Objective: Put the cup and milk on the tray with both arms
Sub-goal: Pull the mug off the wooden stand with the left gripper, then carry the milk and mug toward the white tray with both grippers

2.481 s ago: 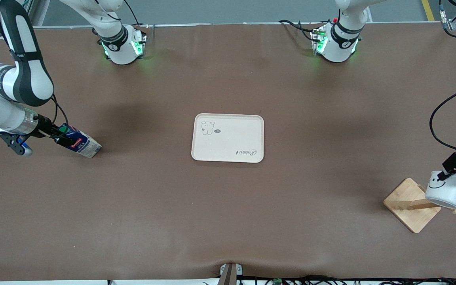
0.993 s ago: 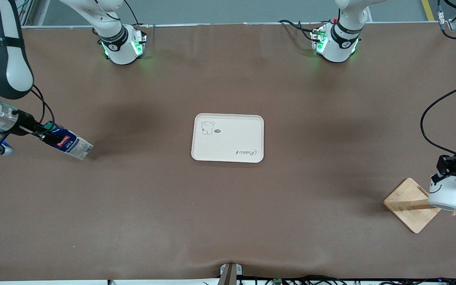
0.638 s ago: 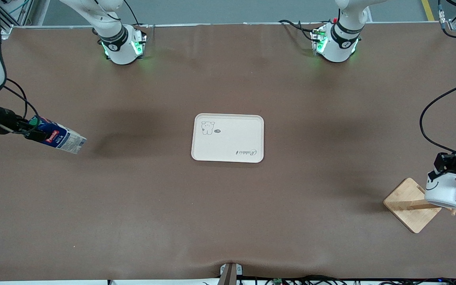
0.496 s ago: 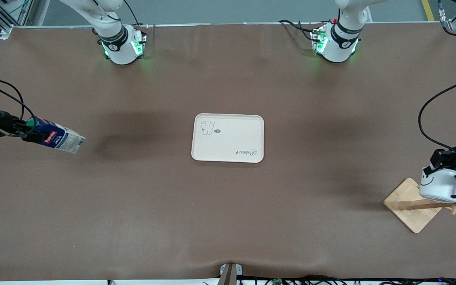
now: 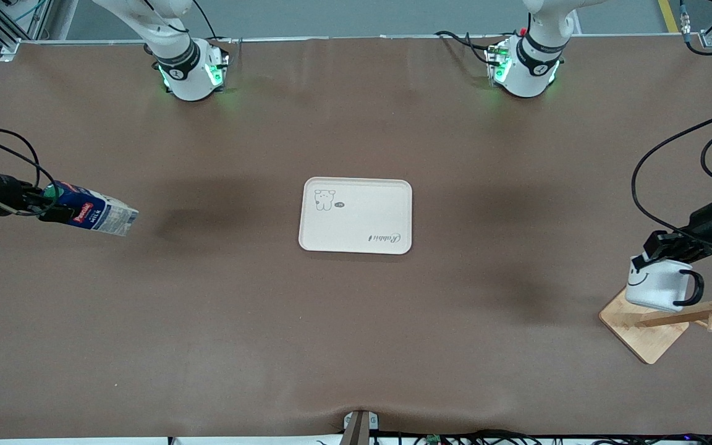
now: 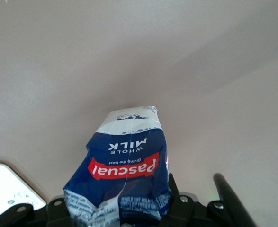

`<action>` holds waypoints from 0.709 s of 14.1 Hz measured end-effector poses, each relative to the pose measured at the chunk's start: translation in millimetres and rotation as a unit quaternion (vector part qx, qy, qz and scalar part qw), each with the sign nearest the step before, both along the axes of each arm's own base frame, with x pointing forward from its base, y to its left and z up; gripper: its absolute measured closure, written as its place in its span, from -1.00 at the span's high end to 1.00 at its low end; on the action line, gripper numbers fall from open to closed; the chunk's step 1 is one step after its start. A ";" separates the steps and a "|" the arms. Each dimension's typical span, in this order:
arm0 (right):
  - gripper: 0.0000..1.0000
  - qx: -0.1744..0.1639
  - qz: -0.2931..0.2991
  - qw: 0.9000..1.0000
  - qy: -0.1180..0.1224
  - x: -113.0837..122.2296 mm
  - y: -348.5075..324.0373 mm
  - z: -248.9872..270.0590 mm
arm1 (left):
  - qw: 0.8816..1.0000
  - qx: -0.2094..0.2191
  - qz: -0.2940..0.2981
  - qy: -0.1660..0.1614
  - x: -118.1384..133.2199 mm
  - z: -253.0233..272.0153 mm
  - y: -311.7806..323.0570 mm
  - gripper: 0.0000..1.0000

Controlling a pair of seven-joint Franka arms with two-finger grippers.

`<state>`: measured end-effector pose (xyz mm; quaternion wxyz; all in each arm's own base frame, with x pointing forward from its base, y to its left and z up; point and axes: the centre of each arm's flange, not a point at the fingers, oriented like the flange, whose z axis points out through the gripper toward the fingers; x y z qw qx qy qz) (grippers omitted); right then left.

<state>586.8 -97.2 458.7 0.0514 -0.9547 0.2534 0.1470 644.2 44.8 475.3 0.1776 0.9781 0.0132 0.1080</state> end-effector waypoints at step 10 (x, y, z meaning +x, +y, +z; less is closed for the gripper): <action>0.30 0.011 0.095 0.995 0.014 3.4 84.4 -0.8 | 0.984 -0.012 0.145 0.107 -11.0 -1.4 -153.6 -0.82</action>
